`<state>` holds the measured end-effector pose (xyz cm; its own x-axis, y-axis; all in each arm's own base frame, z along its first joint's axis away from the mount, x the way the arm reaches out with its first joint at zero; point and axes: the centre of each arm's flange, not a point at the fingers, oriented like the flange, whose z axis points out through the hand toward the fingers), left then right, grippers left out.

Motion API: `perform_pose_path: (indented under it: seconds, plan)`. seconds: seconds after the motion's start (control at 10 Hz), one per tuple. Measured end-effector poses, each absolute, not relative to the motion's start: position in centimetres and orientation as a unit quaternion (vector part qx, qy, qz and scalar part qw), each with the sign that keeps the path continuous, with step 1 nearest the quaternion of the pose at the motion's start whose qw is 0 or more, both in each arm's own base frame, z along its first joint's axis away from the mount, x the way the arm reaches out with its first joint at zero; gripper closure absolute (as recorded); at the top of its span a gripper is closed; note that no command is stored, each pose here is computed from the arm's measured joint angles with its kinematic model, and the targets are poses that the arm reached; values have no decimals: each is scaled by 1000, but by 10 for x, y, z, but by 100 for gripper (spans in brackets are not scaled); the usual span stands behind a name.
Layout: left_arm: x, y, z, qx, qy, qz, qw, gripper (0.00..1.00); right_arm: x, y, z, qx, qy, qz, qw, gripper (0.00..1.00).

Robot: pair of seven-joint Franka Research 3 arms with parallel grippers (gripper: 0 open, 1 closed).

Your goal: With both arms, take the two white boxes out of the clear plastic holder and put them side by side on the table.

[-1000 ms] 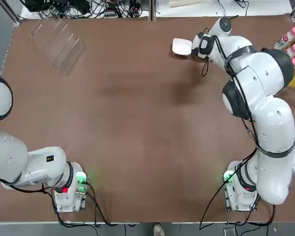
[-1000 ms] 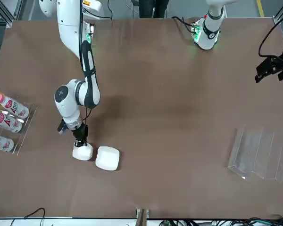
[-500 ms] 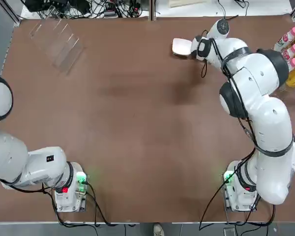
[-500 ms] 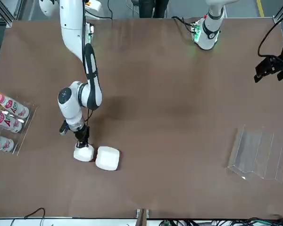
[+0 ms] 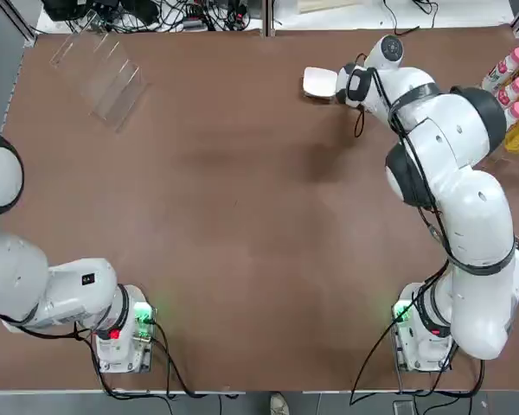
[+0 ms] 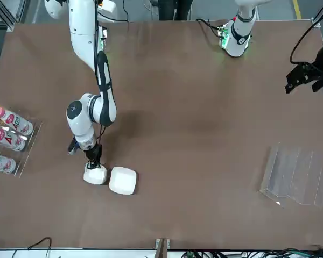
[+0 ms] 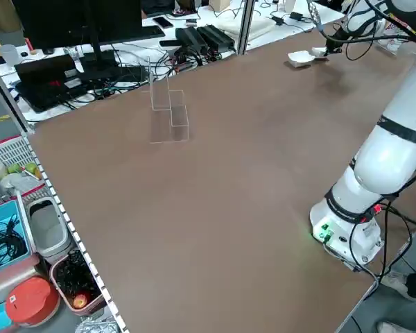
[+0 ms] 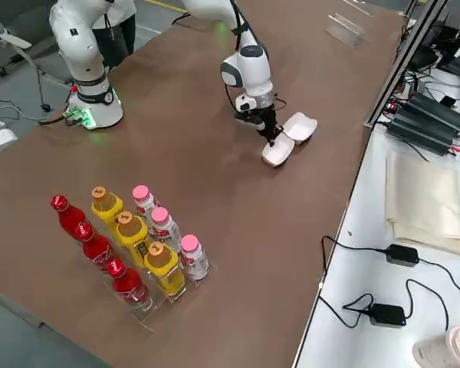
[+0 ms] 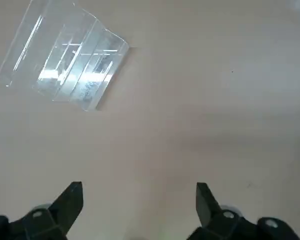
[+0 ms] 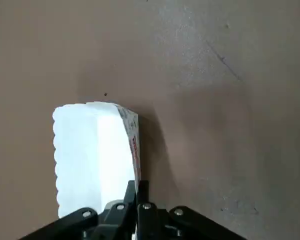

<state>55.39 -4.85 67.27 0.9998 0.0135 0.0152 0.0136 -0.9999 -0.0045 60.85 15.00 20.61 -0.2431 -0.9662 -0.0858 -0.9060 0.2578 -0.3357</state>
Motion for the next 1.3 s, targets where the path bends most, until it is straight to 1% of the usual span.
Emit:
perform_pose_path:
  seconds: [0.1,0.2,0.4,0.6,0.8,0.9,1.0,1.2,1.3]
  plan:
    - [553,-53,673,-1000,-3,-8,2,0,609,150,206,-599,781,-109,139,93]
    - [553,-62,673,-1000,3,-8,2,0,609,149,206,-599,781,-109,139,92]
    - [551,-72,673,-1000,10,-9,1,0,609,150,207,-599,781,-110,139,85]
    - [552,-70,673,-1000,8,-9,1,0,609,150,207,-599,781,-110,140,82]
    - [553,-67,674,-1000,5,-13,1,0,609,151,207,-599,780,-109,140,74]
    - [553,-66,674,-1000,4,-13,1,0,609,151,207,-600,780,-108,139,72]
    - [553,-65,674,-1000,3,-13,1,0,609,151,206,-601,780,-106,138,68]
    - [554,-60,674,-1000,-2,-13,1,0,606,153,201,-608,779,-89,126,56]
    - [554,-56,674,-1000,-5,-13,1,0,605,155,200,-612,778,-79,120,54]
